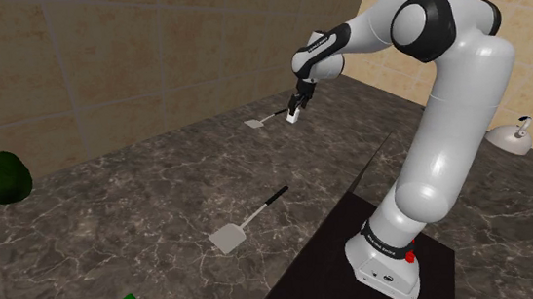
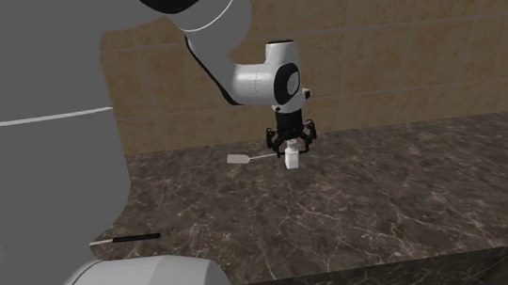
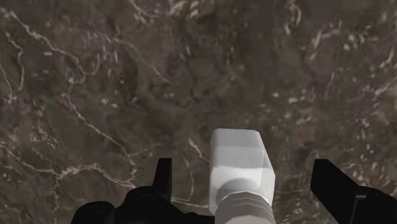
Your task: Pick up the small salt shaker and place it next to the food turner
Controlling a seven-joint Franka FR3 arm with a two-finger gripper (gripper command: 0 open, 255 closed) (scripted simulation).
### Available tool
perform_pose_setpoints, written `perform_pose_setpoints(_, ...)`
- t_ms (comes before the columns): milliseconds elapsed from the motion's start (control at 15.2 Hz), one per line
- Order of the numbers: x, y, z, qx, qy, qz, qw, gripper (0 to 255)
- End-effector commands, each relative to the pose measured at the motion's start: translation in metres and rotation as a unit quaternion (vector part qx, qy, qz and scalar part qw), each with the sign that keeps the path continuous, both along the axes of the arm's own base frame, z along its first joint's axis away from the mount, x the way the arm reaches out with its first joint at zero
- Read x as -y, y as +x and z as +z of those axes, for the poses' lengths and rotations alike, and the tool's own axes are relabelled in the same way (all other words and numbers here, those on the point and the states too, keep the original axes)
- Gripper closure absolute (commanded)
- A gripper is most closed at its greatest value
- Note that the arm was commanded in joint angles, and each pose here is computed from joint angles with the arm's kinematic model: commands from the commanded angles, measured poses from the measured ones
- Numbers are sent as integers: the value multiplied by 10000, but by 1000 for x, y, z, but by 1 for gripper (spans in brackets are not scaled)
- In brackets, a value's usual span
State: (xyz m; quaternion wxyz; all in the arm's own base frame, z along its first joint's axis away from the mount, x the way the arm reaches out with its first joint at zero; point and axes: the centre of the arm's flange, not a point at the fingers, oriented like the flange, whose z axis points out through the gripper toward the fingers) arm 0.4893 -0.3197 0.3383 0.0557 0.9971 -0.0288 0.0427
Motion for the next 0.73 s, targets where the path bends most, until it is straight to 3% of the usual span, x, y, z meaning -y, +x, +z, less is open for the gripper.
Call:
perform_pose_setpoints(0,0,0,-1,2,-1,0,10000,0)
perform_pose_setpoints(264,0,0,-1,2,0,0,10000,0)
perform_pose_setpoints(330,0,0,-1,2,0,0,10000,255)
perform_pose_setpoints(660,0,0,-1,2,0,0,10000,255)
